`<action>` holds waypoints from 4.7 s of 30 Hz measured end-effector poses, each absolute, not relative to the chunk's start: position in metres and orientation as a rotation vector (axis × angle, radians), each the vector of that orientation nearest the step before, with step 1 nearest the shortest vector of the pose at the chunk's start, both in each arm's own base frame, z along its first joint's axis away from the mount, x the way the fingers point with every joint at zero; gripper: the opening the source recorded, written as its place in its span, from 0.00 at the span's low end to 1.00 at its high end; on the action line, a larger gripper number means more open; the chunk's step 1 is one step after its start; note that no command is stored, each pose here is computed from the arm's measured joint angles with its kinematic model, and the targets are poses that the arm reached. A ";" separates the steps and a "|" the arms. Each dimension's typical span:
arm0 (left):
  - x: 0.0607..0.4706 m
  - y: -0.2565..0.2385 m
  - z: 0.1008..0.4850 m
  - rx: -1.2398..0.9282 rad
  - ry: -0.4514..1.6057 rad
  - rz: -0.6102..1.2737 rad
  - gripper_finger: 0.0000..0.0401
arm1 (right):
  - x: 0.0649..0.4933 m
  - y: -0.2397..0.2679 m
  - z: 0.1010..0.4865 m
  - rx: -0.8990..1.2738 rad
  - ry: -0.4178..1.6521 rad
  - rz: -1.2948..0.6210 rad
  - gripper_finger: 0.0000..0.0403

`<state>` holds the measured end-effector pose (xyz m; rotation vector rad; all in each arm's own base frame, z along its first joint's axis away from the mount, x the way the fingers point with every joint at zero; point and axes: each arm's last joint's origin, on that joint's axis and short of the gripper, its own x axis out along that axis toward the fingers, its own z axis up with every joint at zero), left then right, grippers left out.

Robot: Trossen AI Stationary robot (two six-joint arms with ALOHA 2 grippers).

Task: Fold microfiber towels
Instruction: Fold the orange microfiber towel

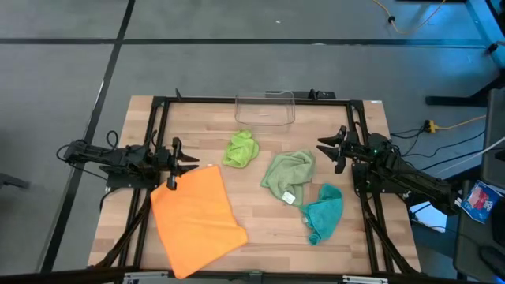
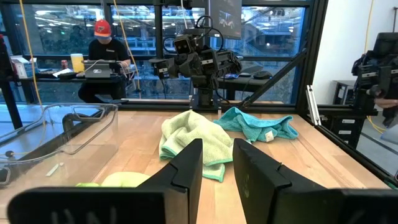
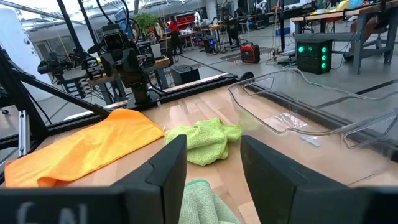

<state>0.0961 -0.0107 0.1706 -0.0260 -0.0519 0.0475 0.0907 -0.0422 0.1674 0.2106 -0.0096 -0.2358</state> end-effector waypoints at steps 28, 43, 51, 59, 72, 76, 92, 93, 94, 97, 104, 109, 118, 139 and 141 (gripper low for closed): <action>0.096 -0.011 0.171 -0.026 -0.052 0.047 0.21 | 0.091 -0.042 0.176 0.329 -0.106 -0.219 0.42; 0.096 -0.011 0.170 -0.026 -0.052 0.047 0.21 | 0.090 -0.044 0.179 0.325 -0.149 -0.292 0.70; 0.096 -0.011 0.171 -0.026 -0.052 0.048 0.21 | 0.090 -0.044 0.179 0.323 -0.149 -0.292 0.70; 0.096 -0.011 0.171 -0.026 -0.052 0.048 0.21 | 0.090 -0.044 0.175 0.339 -0.113 -0.299 0.70; 0.096 -0.011 0.171 -0.026 -0.052 0.048 0.21 | 0.090 -0.044 0.167 0.368 -0.033 -0.317 0.70; 0.096 -0.011 0.171 -0.026 -0.052 0.048 0.21 | 0.090 -0.044 0.167 0.369 -0.033 -0.316 0.70; 0.096 -0.011 0.171 -0.028 -0.061 0.048 0.21 | 0.090 -0.044 0.167 0.366 -0.032 -0.314 0.70; 0.096 -0.011 0.172 -0.029 -0.063 0.048 0.21 | 0.090 -0.044 0.167 0.365 -0.033 -0.315 0.70; 0.096 -0.011 0.172 -0.029 -0.063 0.048 0.21 | 0.090 -0.044 0.167 0.361 -0.032 -0.314 0.70; 0.096 -0.011 0.172 -0.029 -0.064 0.048 0.21 | 0.090 -0.044 0.167 0.341 -0.029 -0.313 0.70; 0.096 -0.011 0.172 -0.029 -0.064 0.048 0.21 | 0.090 -0.044 0.167 0.334 -0.028 -0.314 0.70; 0.096 -0.011 0.172 0.000 -0.070 0.050 0.21 | 0.090 -0.044 0.167 0.343 -0.030 -0.314 0.70; 0.096 -0.010 0.177 0.023 -0.113 0.052 0.21 | 0.091 -0.040 0.178 0.404 -0.126 -0.135 0.70; 0.095 -0.010 0.183 0.048 -0.175 0.056 0.21 | 0.149 -0.018 0.248 0.177 -0.055 0.100 0.70; 0.095 -0.010 0.183 0.021 -0.175 0.054 0.21 | 0.167 -0.019 0.254 0.169 0.010 0.107 0.70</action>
